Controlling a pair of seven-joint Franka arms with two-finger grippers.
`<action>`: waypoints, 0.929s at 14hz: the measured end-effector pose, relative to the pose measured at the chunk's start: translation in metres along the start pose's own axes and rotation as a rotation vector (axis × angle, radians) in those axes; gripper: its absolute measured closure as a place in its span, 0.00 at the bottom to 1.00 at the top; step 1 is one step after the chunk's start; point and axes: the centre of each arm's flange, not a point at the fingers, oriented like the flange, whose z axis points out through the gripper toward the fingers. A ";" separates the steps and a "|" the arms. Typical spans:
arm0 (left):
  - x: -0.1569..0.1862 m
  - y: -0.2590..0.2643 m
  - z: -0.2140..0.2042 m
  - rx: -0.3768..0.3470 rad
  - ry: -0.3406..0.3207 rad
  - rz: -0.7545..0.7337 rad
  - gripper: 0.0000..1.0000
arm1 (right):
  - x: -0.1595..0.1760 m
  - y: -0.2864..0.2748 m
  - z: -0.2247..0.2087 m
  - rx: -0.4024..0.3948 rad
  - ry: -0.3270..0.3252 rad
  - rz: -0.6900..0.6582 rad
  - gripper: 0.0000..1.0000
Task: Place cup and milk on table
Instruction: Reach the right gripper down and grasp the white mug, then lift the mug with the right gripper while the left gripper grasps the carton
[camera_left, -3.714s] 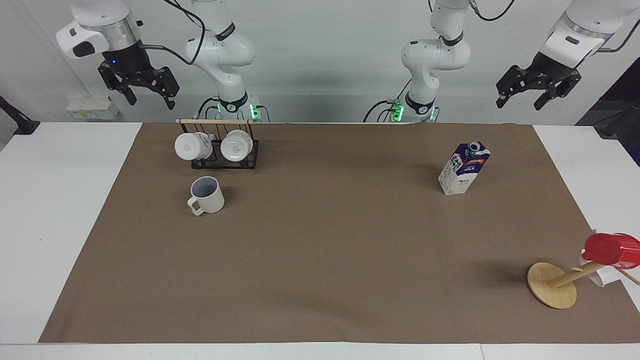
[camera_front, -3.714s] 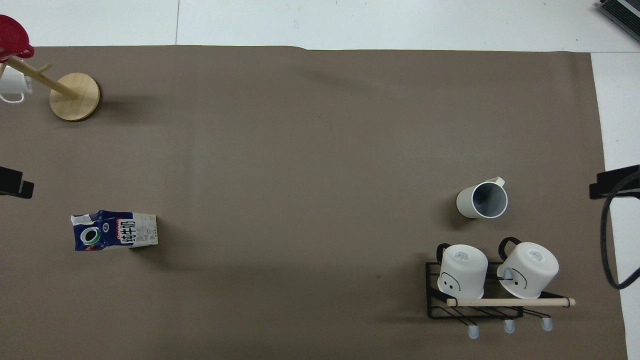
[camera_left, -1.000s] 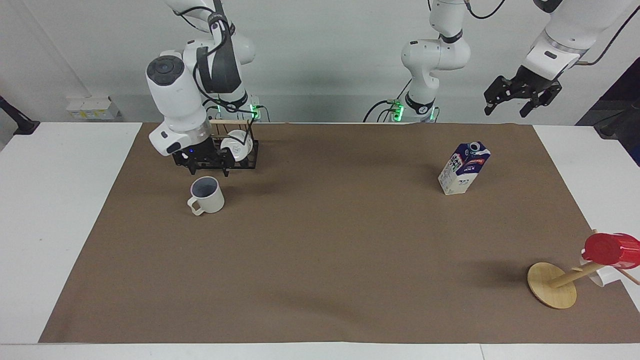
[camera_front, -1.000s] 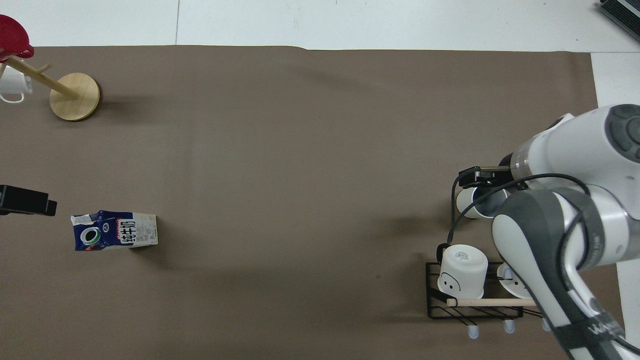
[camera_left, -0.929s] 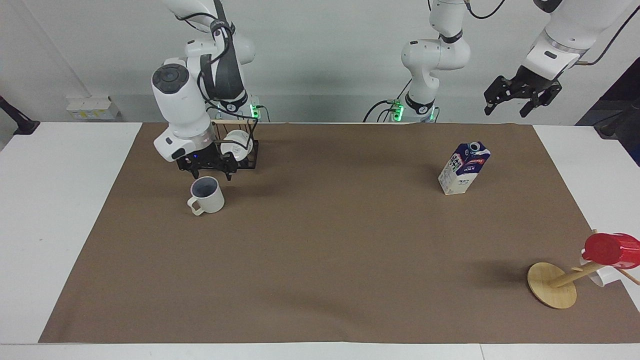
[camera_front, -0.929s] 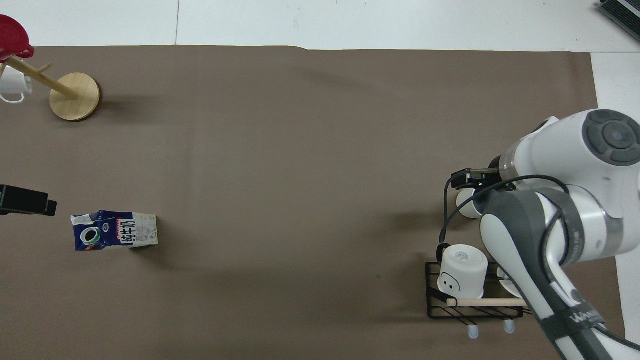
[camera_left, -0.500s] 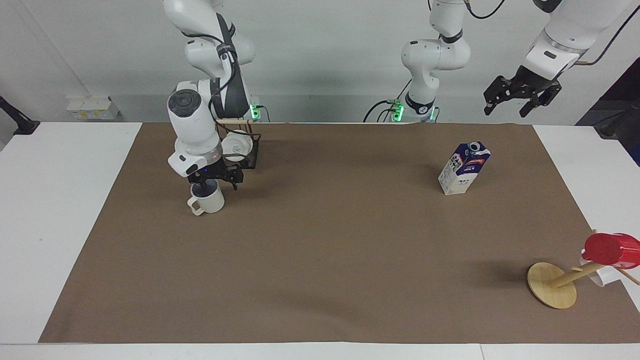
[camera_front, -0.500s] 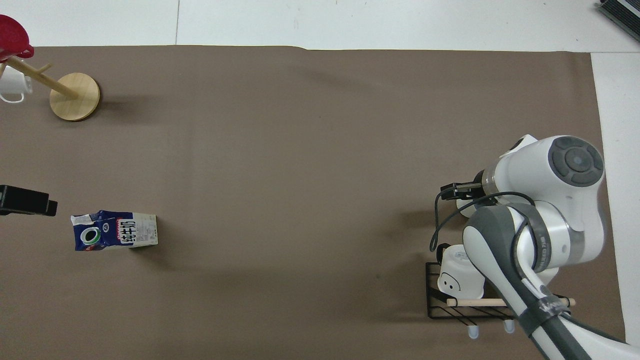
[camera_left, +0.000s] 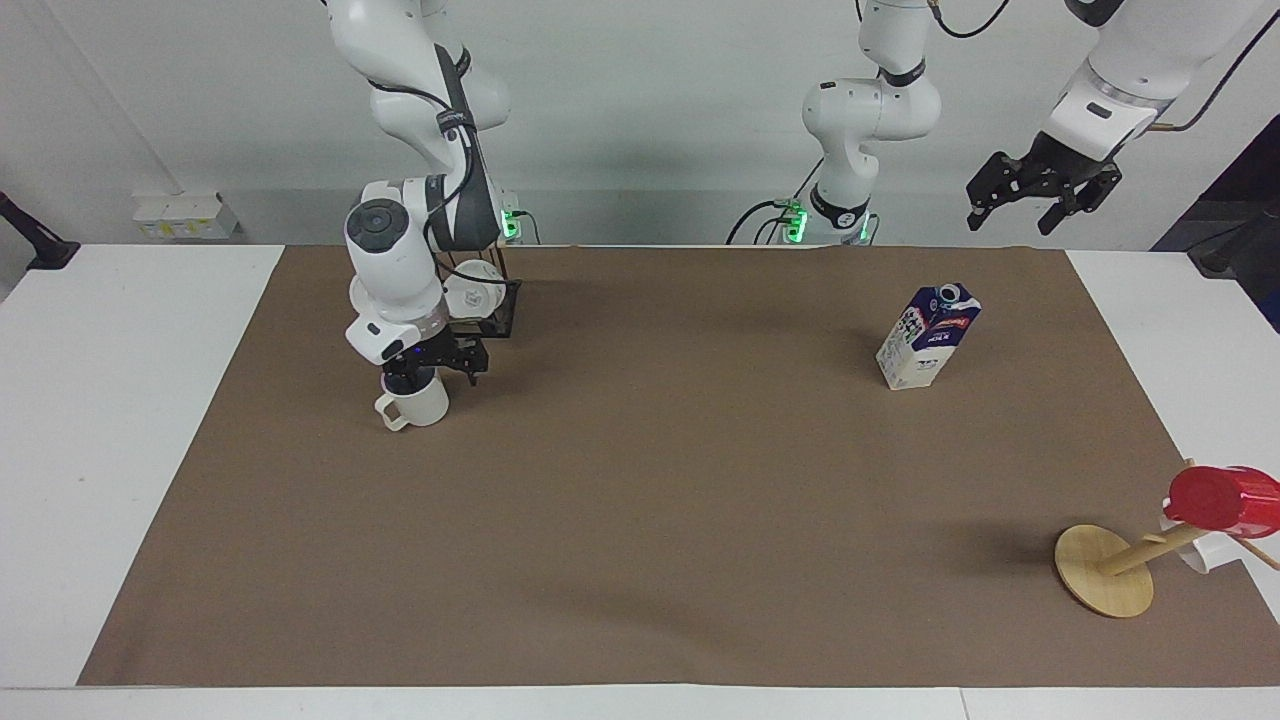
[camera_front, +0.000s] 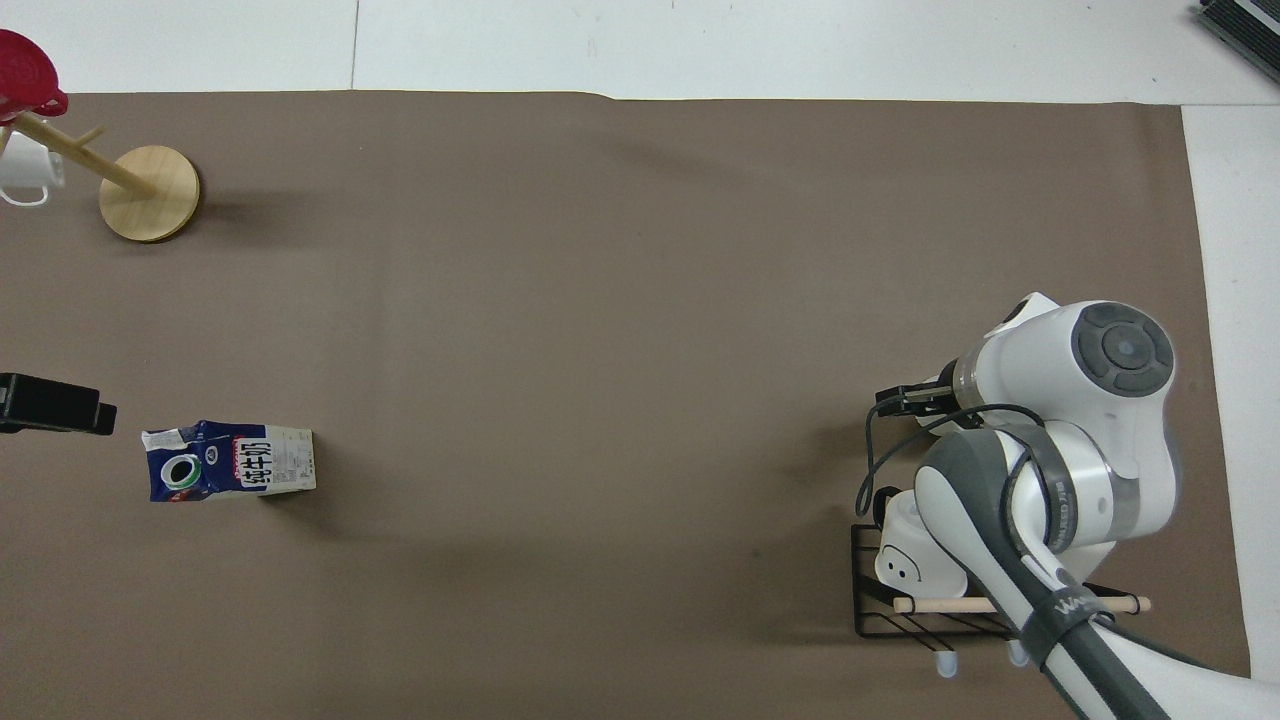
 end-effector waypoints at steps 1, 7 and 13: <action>0.000 0.000 0.001 0.000 0.005 0.000 0.00 | -0.001 0.000 0.001 0.000 -0.002 0.000 0.02; -0.004 -0.001 0.026 -0.003 -0.003 0.000 0.00 | -0.002 0.004 0.003 -0.001 -0.007 0.007 0.62; -0.005 -0.005 0.069 -0.004 0.004 -0.006 0.00 | 0.008 0.007 -0.001 0.000 0.008 0.075 0.96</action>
